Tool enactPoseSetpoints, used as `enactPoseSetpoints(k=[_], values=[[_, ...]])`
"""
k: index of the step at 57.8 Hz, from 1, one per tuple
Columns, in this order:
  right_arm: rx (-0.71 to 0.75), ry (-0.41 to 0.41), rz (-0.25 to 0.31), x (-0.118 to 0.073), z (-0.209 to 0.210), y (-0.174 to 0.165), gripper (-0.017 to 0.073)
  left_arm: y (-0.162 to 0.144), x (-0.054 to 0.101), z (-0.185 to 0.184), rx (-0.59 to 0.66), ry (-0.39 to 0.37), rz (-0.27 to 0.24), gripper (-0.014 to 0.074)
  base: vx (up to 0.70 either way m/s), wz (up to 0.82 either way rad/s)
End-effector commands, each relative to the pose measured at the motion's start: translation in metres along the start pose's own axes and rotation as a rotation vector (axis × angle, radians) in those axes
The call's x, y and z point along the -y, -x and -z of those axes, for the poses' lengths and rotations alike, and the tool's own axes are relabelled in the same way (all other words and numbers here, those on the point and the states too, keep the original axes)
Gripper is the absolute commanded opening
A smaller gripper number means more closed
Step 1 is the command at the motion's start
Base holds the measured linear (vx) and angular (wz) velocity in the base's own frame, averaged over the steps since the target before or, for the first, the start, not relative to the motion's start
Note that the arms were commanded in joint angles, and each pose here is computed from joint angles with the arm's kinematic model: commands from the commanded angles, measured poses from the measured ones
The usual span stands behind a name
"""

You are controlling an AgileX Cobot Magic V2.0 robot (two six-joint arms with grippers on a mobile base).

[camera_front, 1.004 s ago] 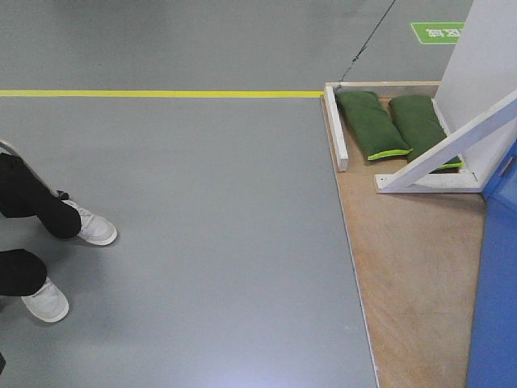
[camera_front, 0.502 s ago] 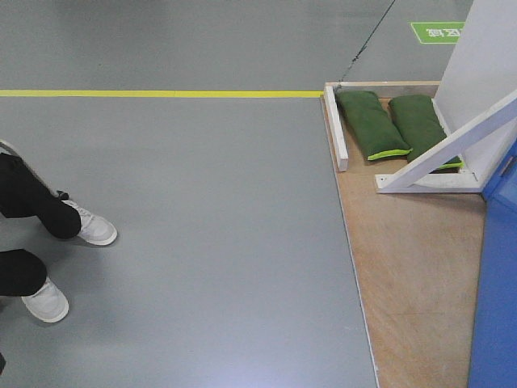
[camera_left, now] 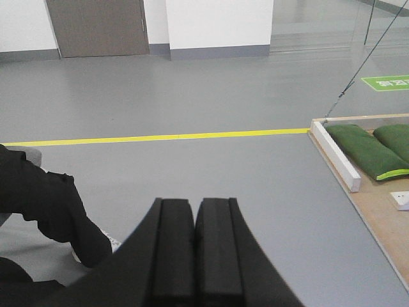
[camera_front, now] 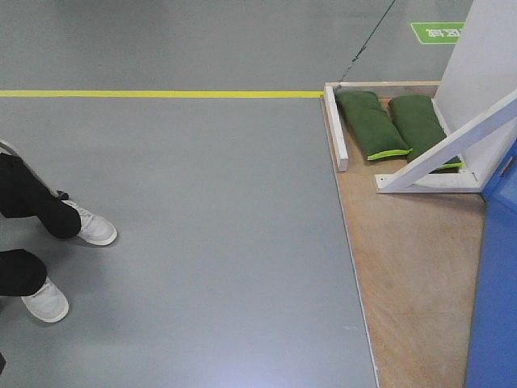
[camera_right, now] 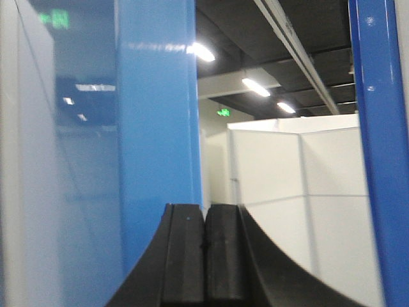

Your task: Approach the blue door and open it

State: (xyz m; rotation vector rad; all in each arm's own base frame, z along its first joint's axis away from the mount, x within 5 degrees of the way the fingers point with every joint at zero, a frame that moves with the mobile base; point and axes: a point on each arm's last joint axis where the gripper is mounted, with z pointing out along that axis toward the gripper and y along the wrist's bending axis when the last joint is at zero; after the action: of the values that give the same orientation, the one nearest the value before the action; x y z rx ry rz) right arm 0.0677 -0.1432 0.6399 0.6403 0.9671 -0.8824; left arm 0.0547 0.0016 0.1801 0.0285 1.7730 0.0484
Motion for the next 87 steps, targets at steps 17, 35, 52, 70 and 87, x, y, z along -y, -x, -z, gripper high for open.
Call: enactPoseSetpoints(k=[17,35,52,70,87], values=[[0.410,0.184,-1.039,0.003,0.013,0.044,0.0012,0.017,0.000,0.004,0.124,-0.007,0.008,0.0073,0.00,0.00],[0.280,0.451,-1.417,-0.015,0.022,0.057,0.0012,0.017,0.000,0.004,0.124,-0.007,0.008,0.0073,0.00,0.00],[0.556,0.356,-1.233,-0.005,0.048,0.098,0.0012,0.017,0.000,0.004,0.124,-0.007,0.008,0.0073,0.00,0.00],[0.650,0.124,-1.000,0.013,0.035,0.078,0.0012,0.017,0.000,0.004,0.124,-0.007,0.008,0.0073,0.00,0.00],[0.636,-0.060,-0.328,0.015,0.017,0.049,0.0012,0.017,0.000,0.004,0.124,-0.007,0.008,0.0073,0.00,0.00]])
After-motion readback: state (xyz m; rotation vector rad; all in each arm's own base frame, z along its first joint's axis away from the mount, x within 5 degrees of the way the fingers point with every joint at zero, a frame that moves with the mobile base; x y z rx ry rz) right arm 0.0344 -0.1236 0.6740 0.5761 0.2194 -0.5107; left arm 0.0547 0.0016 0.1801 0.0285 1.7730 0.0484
